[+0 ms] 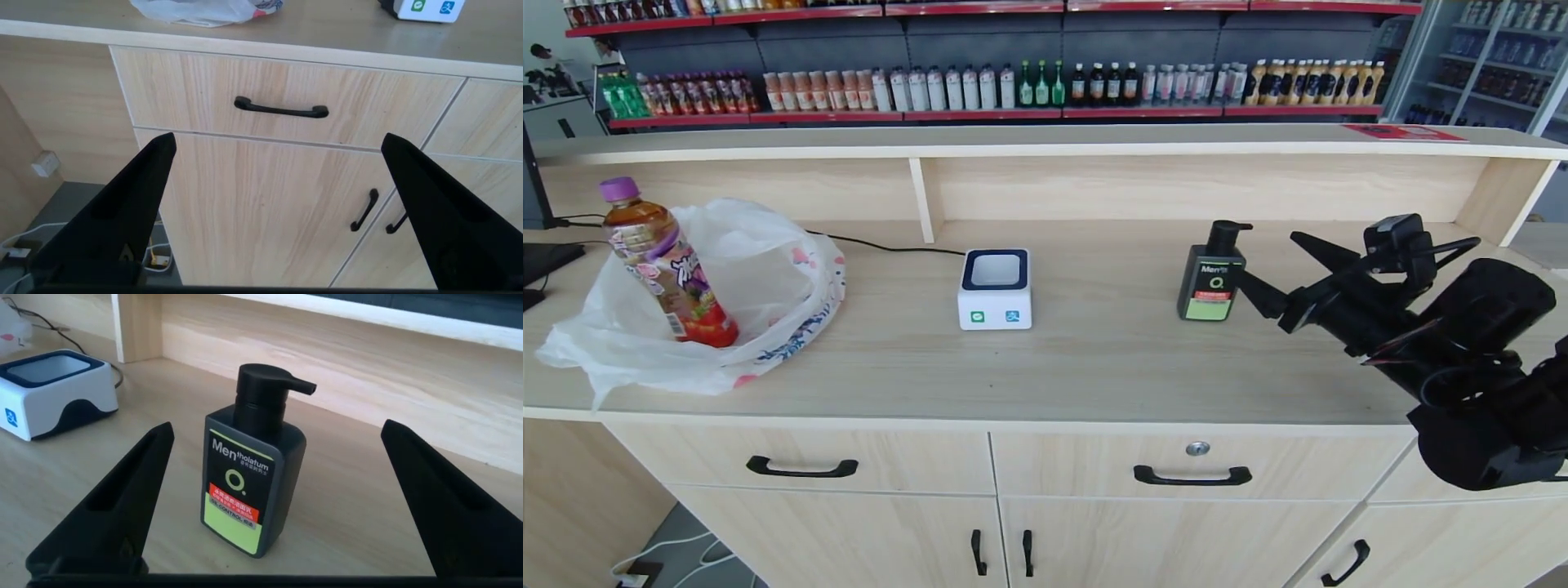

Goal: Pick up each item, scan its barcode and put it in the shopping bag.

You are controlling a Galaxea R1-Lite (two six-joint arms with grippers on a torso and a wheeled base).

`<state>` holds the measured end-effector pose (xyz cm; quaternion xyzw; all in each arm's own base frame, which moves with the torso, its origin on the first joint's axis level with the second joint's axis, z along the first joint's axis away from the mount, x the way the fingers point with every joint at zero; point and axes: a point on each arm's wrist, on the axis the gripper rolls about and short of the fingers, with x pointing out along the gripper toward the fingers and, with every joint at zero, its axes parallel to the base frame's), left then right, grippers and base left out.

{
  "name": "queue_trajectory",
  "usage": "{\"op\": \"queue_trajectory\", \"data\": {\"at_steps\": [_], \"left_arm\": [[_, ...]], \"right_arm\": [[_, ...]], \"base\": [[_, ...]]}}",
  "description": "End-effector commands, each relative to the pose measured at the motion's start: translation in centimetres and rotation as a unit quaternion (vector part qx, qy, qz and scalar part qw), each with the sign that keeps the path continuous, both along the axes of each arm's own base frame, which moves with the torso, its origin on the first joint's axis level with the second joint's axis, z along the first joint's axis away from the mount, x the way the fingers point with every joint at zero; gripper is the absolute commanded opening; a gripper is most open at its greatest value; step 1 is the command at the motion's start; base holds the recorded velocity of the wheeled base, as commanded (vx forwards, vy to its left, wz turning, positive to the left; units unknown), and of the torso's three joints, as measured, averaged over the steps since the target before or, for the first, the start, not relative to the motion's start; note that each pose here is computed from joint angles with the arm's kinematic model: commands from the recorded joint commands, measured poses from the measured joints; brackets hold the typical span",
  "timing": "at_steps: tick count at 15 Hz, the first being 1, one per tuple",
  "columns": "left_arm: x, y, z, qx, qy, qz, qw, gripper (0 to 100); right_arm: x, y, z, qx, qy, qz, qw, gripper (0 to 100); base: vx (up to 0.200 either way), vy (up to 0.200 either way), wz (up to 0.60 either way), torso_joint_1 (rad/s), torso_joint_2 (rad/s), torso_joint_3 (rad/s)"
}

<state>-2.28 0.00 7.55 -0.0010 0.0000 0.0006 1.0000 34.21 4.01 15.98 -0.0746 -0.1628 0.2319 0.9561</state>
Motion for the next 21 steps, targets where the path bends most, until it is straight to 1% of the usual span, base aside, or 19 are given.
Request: {"op": "queue_trajectory", "data": {"at_steps": [1,8,21], "left_arm": [[0.0,0.0,0.0,-0.001,0.000,0.001,1.0000,100],[0.0,0.0,0.0,0.000,-0.001,0.000,1.0000,100],[0.0,0.0,0.0,-0.001,-0.002,0.000,1.0000,100]], "right_arm": [[0.6,0.1,-0.6,0.000,0.005,0.000,1.000,100],[1.4,-1.2,-1.1,0.000,0.009,-0.018,1.000,100],[2.9,-1.4,-2.2,0.001,0.014,-0.023,1.000,100]], "base": [[0.000,0.000,0.00,0.000,0.00,0.000],[0.000,0.000,0.00,0.000,0.00,0.000],[0.000,0.000,0.00,0.000,0.00,0.000]]}}
